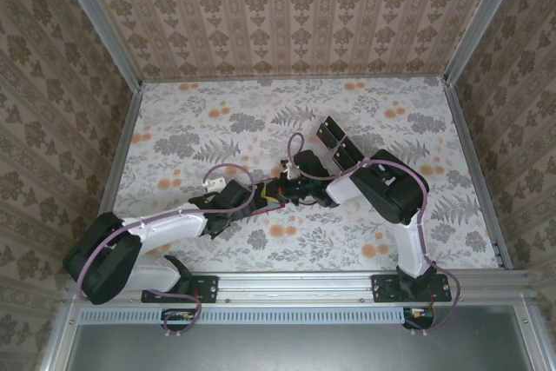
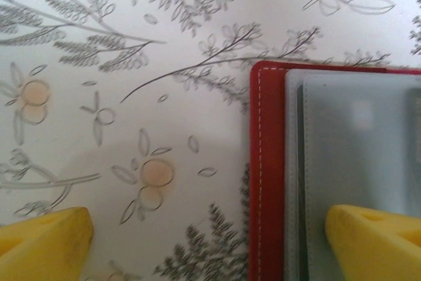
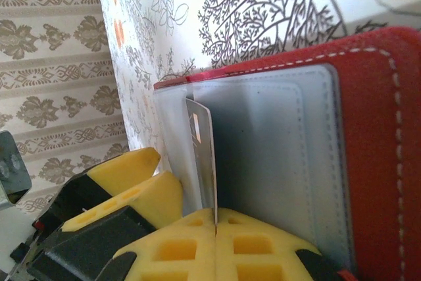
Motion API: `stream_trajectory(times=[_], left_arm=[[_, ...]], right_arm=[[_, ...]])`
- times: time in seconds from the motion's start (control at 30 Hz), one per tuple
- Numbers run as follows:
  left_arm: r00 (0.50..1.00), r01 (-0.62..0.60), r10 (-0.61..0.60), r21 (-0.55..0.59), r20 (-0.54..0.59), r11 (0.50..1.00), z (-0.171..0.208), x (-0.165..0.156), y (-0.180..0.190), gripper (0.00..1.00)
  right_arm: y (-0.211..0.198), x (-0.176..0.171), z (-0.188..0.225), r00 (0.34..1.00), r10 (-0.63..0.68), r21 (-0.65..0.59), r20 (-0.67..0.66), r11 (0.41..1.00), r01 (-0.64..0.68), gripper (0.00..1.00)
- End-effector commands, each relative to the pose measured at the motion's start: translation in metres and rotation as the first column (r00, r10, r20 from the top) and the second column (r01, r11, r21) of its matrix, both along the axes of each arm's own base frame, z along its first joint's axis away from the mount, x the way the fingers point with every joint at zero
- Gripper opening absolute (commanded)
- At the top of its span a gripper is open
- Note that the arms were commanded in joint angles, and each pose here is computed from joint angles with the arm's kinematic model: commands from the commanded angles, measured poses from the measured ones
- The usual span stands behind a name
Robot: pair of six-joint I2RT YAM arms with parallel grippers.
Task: Put the credit cards into the card holder
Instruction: Insert the credit card into the card slot.
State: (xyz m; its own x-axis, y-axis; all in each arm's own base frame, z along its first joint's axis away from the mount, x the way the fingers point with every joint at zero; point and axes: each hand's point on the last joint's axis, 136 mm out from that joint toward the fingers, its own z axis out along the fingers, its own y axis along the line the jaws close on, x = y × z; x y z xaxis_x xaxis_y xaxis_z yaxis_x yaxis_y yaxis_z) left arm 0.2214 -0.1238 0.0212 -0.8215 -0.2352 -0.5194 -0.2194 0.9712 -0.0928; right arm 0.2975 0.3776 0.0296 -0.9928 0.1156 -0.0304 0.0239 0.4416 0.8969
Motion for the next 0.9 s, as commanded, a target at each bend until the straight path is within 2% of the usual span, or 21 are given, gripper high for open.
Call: stream_trajectory(times=[0.0, 0.17, 0.4, 0.5, 0.7, 0.87], left_arm=[[0.992, 0.002, 0.009, 0.095, -0.122, 0.996, -0.009, -0.029, 0.032, 1.00], [0.991, -0.045, 0.057, 0.097, -0.122, 0.994, -0.005, -0.031, 0.046, 1.00], [0.983, -0.077, 0.093, 0.109, -0.156, 0.991, -0.015, -0.035, 0.055, 1.00], [0.983, -0.075, 0.091, 0.103, -0.157, 0.992, -0.018, -0.033, 0.053, 1.00], [0.985, -0.067, 0.080, 0.089, -0.151, 0.994, -0.022, -0.027, 0.048, 1.00], [0.987, -0.060, 0.072, 0.083, -0.144, 0.995, -0.023, -0.024, 0.046, 1.00]], right_arm=[[-0.007, -0.013, -0.032, 0.997, 0.010, -0.109, -0.070, 0.994, -0.018, 0.00], [-0.006, -0.012, -0.035, 0.998, 0.021, -0.138, -0.059, 0.990, -0.029, 0.00], [-0.009, -0.009, -0.019, 0.998, 0.059, -0.201, -0.005, 0.978, -0.059, 0.38], [-0.014, -0.007, -0.006, 0.996, 0.087, -0.256, 0.032, 0.964, -0.076, 0.48], [-0.026, -0.001, 0.010, 0.985, 0.150, -0.393, 0.082, 0.913, -0.107, 0.54], [-0.032, 0.004, 0.015, 0.977, 0.184, -0.462, 0.104, 0.879, -0.116, 0.49]])
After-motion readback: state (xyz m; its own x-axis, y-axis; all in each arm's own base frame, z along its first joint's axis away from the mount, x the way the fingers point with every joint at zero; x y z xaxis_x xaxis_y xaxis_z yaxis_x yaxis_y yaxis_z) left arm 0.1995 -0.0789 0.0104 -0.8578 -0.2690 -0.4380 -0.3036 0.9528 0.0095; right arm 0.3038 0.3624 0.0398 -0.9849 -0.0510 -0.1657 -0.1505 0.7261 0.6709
